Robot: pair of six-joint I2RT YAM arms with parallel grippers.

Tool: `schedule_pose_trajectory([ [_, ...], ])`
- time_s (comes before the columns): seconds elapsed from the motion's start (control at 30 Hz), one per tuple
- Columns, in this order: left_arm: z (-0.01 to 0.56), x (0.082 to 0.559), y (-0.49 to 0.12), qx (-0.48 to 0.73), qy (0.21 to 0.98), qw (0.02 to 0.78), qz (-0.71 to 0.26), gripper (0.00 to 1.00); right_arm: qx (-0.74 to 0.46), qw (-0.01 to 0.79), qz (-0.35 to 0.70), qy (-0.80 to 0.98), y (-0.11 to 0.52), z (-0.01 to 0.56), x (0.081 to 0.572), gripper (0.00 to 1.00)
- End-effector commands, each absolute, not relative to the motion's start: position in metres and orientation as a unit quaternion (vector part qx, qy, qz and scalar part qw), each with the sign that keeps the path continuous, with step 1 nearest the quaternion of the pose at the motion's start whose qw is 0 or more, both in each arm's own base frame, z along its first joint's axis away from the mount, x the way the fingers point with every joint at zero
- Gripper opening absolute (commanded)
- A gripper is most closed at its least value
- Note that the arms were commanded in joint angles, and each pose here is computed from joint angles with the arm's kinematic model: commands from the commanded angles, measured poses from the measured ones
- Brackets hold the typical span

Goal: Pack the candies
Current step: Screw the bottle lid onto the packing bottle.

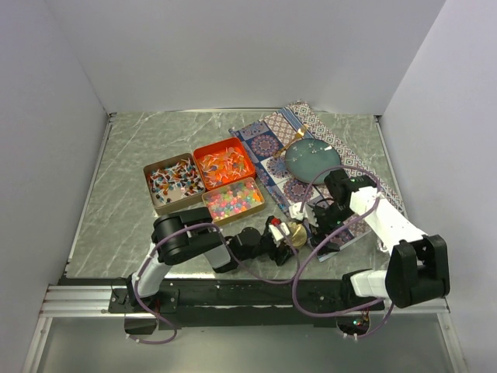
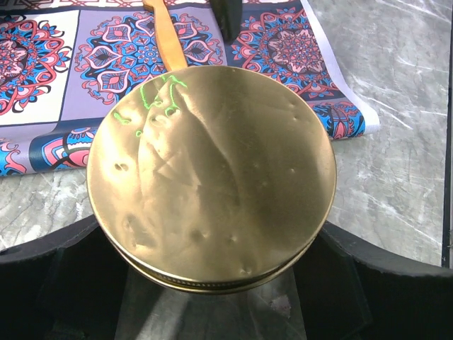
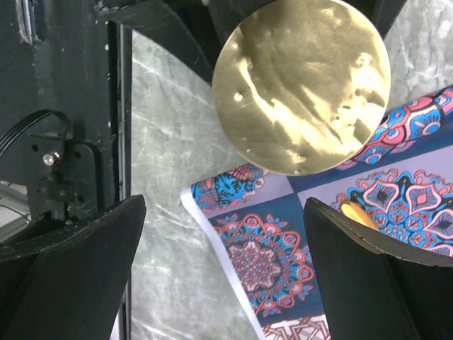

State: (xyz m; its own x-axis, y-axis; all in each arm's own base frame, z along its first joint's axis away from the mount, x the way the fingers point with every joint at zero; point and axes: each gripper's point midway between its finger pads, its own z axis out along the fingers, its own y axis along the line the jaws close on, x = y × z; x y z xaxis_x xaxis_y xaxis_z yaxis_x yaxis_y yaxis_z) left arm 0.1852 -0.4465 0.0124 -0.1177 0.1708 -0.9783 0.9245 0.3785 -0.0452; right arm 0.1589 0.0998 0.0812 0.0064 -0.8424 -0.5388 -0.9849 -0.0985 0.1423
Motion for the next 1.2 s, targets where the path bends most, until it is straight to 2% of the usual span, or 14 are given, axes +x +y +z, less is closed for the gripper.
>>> schedule_pose_trajectory([
  [0.0,-0.134,0.149,-0.324,0.476,0.809,0.285,-0.192,0.63,-0.692,0.158,0.239,0.662,0.098,0.096,0.160,1.00],
  [0.1,-0.133,0.149,-0.325,0.480,0.806,0.288,-0.193,0.72,-0.684,0.200,0.229,0.663,0.107,0.107,0.172,1.00],
  [0.13,-0.132,0.148,-0.327,0.481,0.803,0.289,-0.198,0.72,-0.674,0.210,0.228,0.671,0.109,0.111,0.176,1.00],
  [0.27,-0.132,0.140,-0.327,0.490,0.799,0.284,-0.202,0.69,-0.642,0.267,0.227,0.681,0.124,0.126,0.200,1.00],
  [0.33,-0.133,0.136,-0.327,0.498,0.796,0.279,-0.202,0.64,-0.637,0.284,0.238,0.676,0.131,0.129,0.204,1.00],
  [0.47,-0.132,0.131,-0.326,0.511,0.790,0.273,-0.202,0.63,-0.691,0.289,0.238,0.619,0.144,0.117,0.199,1.00],
  [0.57,-0.134,0.126,-0.324,0.518,0.788,0.262,-0.205,0.39,-0.728,0.266,0.247,0.582,0.149,0.108,0.200,1.00],
  [0.6,-0.134,0.125,-0.326,0.520,0.786,0.262,-0.207,0.25,-0.743,0.245,0.260,0.566,0.152,0.100,0.200,1.00],
  [0.7,-0.136,0.123,-0.324,0.526,0.783,0.262,-0.203,0.01,-0.756,0.212,0.289,0.547,0.159,0.105,0.202,1.00],
  [0.83,-0.137,0.124,-0.323,0.528,0.784,0.263,-0.196,0.01,-0.762,0.162,0.329,0.534,0.168,0.096,0.206,1.00],
  [0.9,-0.138,0.124,-0.322,0.528,0.784,0.261,-0.195,0.01,-0.771,0.162,0.326,0.522,0.171,0.095,0.207,1.00],
  [1.17,-0.140,0.123,-0.320,0.523,0.789,0.258,-0.194,0.01,-0.785,0.123,0.340,0.502,0.163,0.078,0.176,1.00],
])
